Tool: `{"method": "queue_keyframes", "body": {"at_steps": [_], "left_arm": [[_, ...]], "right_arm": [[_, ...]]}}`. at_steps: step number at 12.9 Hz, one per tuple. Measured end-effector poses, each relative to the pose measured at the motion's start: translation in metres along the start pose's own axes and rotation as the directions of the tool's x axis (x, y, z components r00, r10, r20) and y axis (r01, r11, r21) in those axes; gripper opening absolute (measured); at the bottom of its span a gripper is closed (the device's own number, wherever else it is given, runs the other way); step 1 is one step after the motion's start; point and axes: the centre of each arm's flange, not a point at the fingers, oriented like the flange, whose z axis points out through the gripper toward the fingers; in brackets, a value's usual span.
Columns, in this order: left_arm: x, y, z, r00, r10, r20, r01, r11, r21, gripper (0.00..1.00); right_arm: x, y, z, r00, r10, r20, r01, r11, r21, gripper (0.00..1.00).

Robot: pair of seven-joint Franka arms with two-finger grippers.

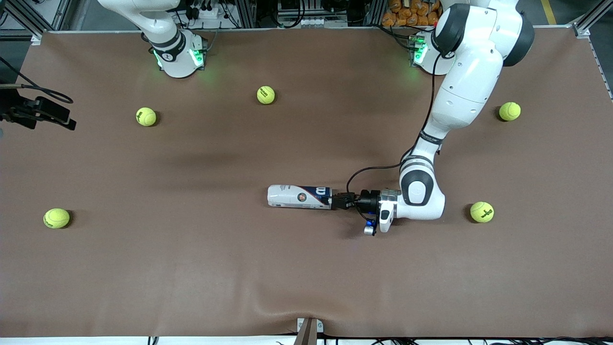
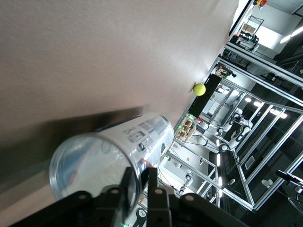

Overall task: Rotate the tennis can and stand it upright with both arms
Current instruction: 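Lift and rotate the can upright with the left gripper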

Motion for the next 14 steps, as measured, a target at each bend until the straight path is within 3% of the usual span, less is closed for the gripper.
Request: {"method": "queue_keyframes", "body": {"at_steps": [2,6,8,10,14], "left_arm": [[0.000,0.017,-0.002,0.999,0.033,-0.003,-0.033,0.999,-0.004,0.05],[-0.018,0.096,-0.035,0.998,0.058,-0.015,-0.057,0.994,0.092,0.05],[-0.047,0.153,-0.049,0.999,0.000,-0.039,0.008,0.979,0.204,0.05],[-0.085,0.205,-0.051,0.994,-0.038,-0.098,0.070,0.934,0.351,0.05],[-0.142,0.264,-0.021,0.976,-0.022,-0.215,0.135,0.838,0.528,0.05]], "right_arm": [[-0.001,-0.001,-0.016,1.000,0.000,-0.031,0.000,1.000,0.000,1.00],[-0.001,-0.002,-0.022,0.999,0.000,-0.041,0.000,1.000,0.000,1.00],[0.000,-0.002,-0.018,1.000,0.000,-0.027,0.000,1.000,-0.008,1.00],[0.000,0.001,-0.012,1.000,0.004,0.004,-0.004,0.999,-0.038,1.00],[-0.003,0.009,-0.010,0.999,0.016,0.032,-0.014,0.998,-0.066,1.00]]}}
